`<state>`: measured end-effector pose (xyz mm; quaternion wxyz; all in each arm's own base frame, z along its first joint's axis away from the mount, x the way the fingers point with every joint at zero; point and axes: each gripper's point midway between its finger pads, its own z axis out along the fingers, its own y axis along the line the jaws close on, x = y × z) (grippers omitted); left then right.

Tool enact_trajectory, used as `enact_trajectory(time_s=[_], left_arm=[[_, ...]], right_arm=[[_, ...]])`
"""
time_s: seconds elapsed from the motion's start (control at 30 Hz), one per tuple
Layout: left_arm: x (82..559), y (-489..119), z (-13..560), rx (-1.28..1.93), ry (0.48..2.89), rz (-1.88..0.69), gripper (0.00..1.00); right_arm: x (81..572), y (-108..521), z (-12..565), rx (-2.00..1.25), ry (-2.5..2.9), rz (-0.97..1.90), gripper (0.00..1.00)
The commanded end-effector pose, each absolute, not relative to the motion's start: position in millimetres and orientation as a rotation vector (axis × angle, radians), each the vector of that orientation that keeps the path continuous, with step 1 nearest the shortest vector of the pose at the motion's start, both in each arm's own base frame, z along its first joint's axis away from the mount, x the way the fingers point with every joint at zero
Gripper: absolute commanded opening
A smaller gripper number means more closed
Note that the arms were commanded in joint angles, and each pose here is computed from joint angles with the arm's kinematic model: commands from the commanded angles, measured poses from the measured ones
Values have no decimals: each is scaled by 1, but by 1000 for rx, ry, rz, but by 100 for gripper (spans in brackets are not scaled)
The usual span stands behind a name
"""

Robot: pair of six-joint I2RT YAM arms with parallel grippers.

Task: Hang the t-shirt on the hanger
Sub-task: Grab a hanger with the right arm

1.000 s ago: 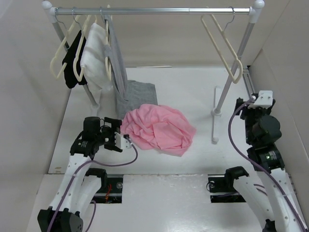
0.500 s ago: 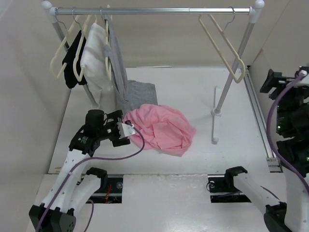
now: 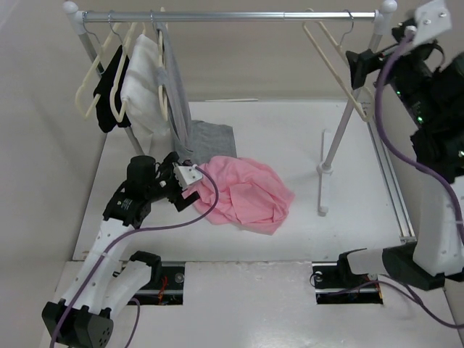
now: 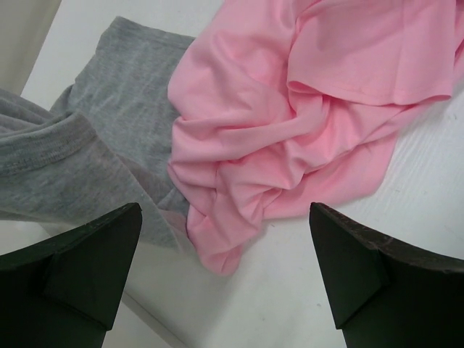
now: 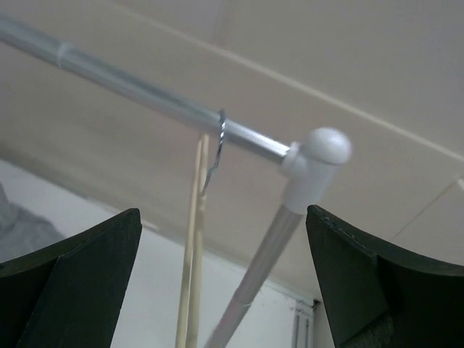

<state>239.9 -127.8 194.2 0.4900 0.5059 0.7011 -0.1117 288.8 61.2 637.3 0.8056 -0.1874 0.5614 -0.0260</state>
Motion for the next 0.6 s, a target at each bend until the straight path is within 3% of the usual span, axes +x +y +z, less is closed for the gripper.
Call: enact_trajectory(time_s=[0.0, 0.23, 0.37, 0.57], left_arm=[[247, -136, 224, 1186, 1593, -266, 99], [248, -132, 217, 1163, 1599, -241, 99], [249, -133, 219, 1160, 1590, -237, 99], [256, -133, 228, 1127, 1565, -223, 99]], right_arm=[[304, 79, 610, -498, 1284, 7, 100], [344, 72, 579, -452, 1394, -45, 91], [351, 71, 562, -449, 1424, -52, 77], [359, 74, 538, -468, 1464, -41, 64]])
